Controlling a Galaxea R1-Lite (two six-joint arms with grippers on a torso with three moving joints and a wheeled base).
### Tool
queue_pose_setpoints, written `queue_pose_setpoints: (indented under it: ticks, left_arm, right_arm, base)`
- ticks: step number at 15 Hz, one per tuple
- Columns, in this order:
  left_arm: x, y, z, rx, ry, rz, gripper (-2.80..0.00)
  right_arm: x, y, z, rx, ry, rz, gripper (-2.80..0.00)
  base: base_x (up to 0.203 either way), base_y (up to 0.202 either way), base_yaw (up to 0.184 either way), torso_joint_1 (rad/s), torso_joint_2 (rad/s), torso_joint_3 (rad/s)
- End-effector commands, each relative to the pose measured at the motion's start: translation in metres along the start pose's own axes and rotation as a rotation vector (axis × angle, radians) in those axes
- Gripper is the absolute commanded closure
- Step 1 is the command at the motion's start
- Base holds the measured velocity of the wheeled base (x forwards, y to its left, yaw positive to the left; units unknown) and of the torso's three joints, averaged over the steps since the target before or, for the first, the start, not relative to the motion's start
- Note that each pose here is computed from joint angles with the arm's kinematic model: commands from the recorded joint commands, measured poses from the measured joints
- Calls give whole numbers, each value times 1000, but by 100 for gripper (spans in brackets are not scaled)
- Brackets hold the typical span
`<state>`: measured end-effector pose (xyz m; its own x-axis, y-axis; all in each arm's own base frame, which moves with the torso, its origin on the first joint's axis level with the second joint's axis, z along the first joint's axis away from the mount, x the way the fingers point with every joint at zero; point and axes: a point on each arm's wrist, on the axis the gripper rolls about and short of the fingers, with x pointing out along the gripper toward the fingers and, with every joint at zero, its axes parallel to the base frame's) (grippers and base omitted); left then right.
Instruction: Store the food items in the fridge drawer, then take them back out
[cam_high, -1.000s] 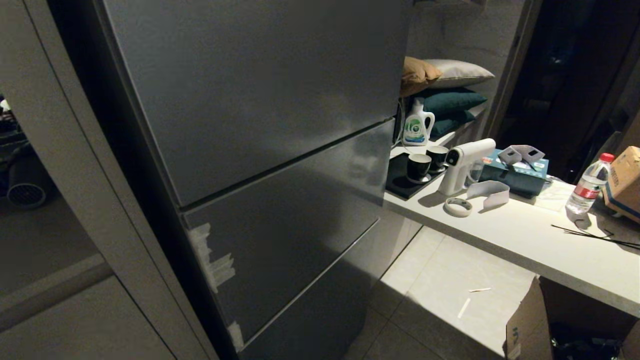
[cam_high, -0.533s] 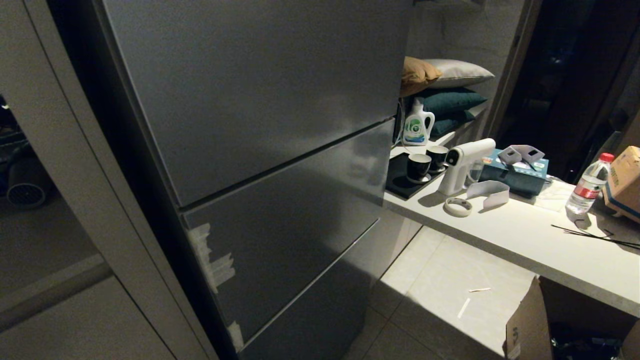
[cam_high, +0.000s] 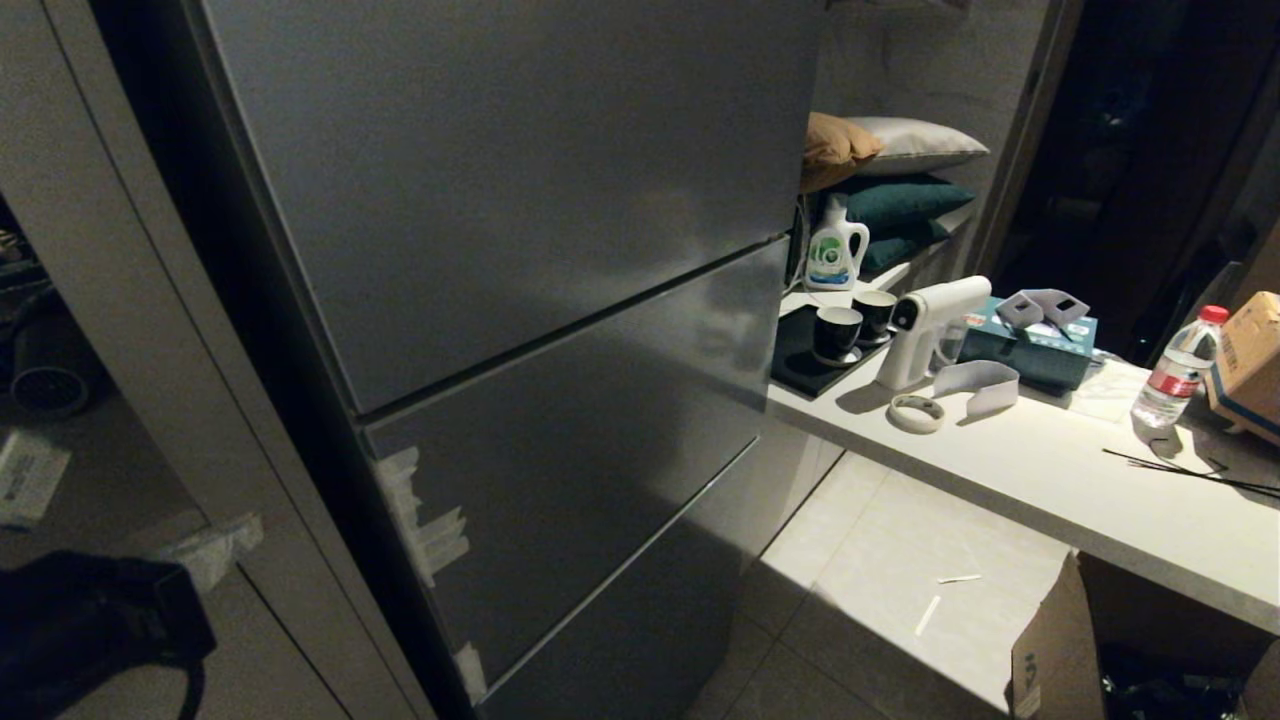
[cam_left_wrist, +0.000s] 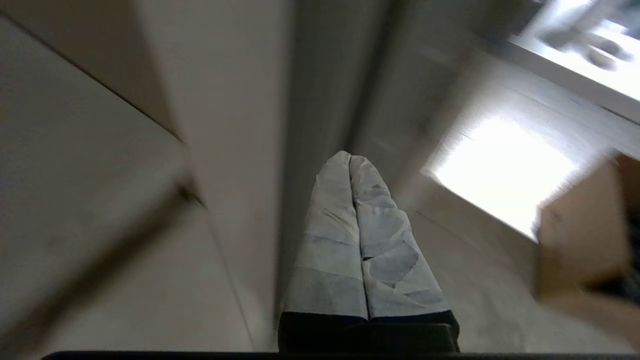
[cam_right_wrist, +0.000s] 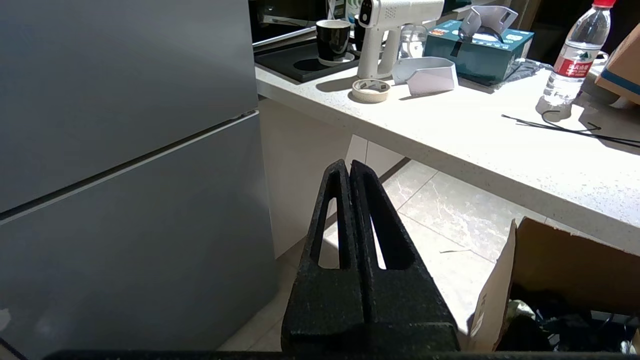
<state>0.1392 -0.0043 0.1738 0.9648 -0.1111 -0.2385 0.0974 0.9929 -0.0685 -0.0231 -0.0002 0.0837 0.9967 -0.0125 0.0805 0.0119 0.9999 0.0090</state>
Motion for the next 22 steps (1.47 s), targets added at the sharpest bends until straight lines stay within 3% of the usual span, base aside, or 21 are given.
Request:
queue_pose_setpoints:
  ticks: [1,3,10,20,22]
  left_arm:
    - [33,4,-4,-11,57,48,0]
    - [45,3,-2,-5,13,84,0]
    - [50,-19,-1,-4,-3,-11,0]
    - [50,-22,1,-3,-12,-7,0]
    - [50,-22,3,-25,-22,-10,0]
  right_arm:
    - [2,0,-9,1,28,0,0]
    - [2,0,-9,1,28,0,0]
    - [2,0,-9,2,28,0,0]
    - [2,0,-9,2,28,0,0]
    - [2,0,-9,2,28,0,0]
  base:
    - [0,0,0,0,0,0]
    - [0,0,0,0,0,0]
    - [0,0,0,0,0,0]
    - [0,0,0,0,0,0]
    - [0,0,0,0,0,0]
